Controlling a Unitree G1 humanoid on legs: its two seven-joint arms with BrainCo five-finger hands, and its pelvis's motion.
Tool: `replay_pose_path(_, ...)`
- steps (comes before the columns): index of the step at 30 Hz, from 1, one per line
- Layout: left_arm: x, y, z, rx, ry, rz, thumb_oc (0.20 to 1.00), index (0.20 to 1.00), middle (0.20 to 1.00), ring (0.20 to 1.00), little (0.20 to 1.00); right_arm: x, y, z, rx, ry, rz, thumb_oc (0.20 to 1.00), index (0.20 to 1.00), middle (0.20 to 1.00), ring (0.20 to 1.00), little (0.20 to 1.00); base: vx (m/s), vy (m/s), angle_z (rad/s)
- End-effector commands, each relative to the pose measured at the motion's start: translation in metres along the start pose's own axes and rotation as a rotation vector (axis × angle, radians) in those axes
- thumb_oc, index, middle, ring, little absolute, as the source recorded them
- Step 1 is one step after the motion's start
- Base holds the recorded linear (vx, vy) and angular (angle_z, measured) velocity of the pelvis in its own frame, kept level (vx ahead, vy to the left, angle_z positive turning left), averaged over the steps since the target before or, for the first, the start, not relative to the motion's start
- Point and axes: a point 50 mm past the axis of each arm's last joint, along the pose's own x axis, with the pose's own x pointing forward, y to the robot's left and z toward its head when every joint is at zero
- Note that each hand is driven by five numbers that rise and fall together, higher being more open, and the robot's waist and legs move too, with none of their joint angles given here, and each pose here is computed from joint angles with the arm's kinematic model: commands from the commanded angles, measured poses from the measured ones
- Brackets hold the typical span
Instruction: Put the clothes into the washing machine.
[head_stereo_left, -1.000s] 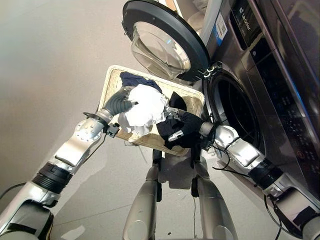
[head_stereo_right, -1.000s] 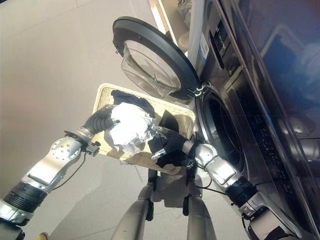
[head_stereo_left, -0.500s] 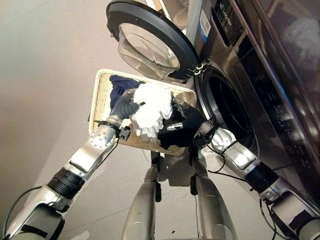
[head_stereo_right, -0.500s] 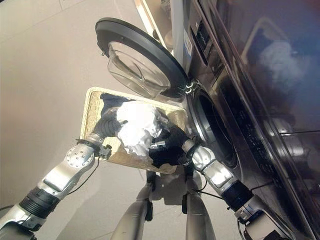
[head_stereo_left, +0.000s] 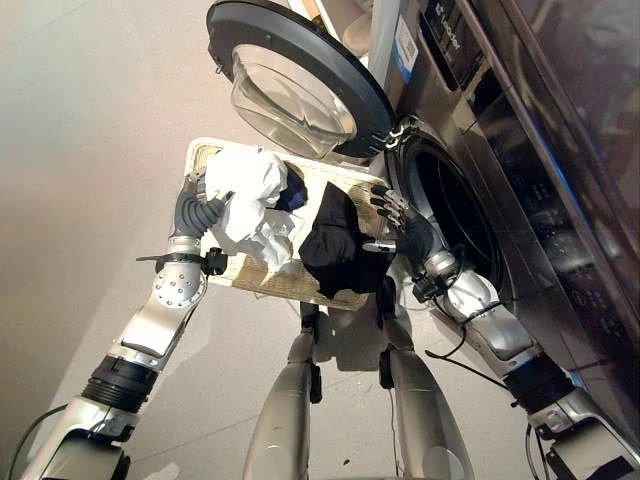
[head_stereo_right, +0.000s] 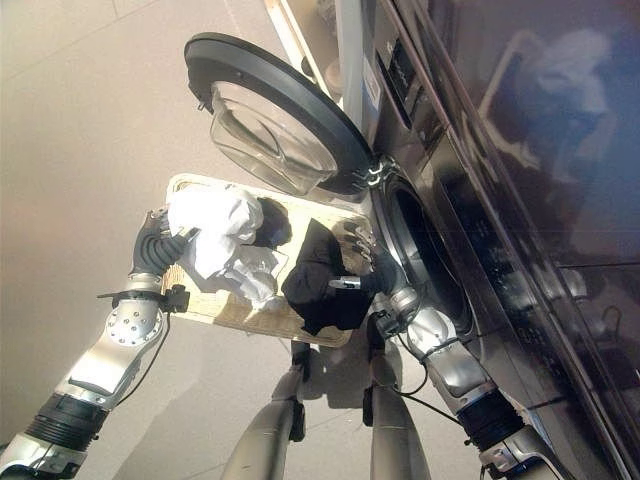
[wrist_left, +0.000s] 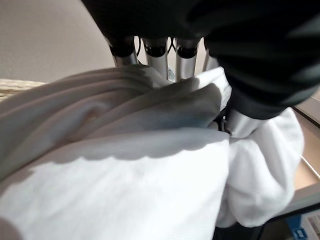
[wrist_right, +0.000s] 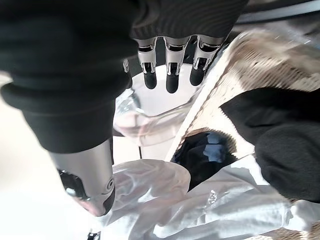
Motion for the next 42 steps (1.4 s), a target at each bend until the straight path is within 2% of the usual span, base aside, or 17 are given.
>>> replay_pose_path(1, 0.009, 0.007, 0.024, -0.024, -0.127, -0.046, 0.2, 0.2, 0.2, 0.2, 0.2, 0.006, 0.009, 0.048, -0.008, -0.256, 0.03, 1.0, 1.0, 1.0, 1.0, 1.0, 0.01, 0.019, -0.05)
replay_pose_path(2, 0.009, 0.0, 0.025, -0.031, -0.109, -0.13, 0.2, 0.2, 0.2, 0.2, 0.2, 0.008, 0.009, 0.053, -0.016, -0.277, 0.043, 1.0, 1.0, 1.0, 1.0, 1.0, 0.01, 0.018, -0.04)
replay_pose_path(5, 0.008, -0.011, 0.027, -0.04, -0.088, -0.24, 0.2, 0.2, 0.2, 0.2, 0.2, 0.01, 0.012, 0.061, -0.033, -0.307, 0.071, 1.0, 1.0, 1.0, 1.0, 1.0, 0.0, 0.0, 0.0)
replay_pose_path(16, 0.005, -0.032, 0.031, -0.092, -0.043, -0.536, 0.2, 0.2, 0.2, 0.2, 0.2, 0.021, 0.017, 0.069, -0.178, -0.315, 0.166, 1.0, 1.0, 1.0, 1.0, 1.0, 0.0, 0.0, 0.0)
replay_pose_path(30, 0.004, -0.042, 0.049, -0.122, -0.138, -0.623, 0.2, 0.2, 0.2, 0.2, 0.2, 0.021, 0.036, 0.026, -0.183, -0.022, 0.441, 1.0, 1.0, 1.0, 1.0, 1.0, 0.0, -0.006, 0.0)
replay_pose_path(37, 0.002, -0.049, 0.058, -0.161, -0.175, -0.66, 0.2, 0.2, 0.2, 0.2, 0.2, 0.021, 0.043, 0.018, -0.144, 0.011, 0.462, 1.0, 1.0, 1.0, 1.0, 1.0, 0.0, 0.0, 0.0)
replay_pose_path(42, -0.005, -0.06, 0.067, -0.3, -0.194, -0.782, 0.2, 0.2, 0.2, 0.2, 0.2, 0.022, 0.043, 0.014, -0.136, 0.029, 0.446, 1.0, 1.0, 1.0, 1.0, 1.0, 0.0, 0.0, 0.0)
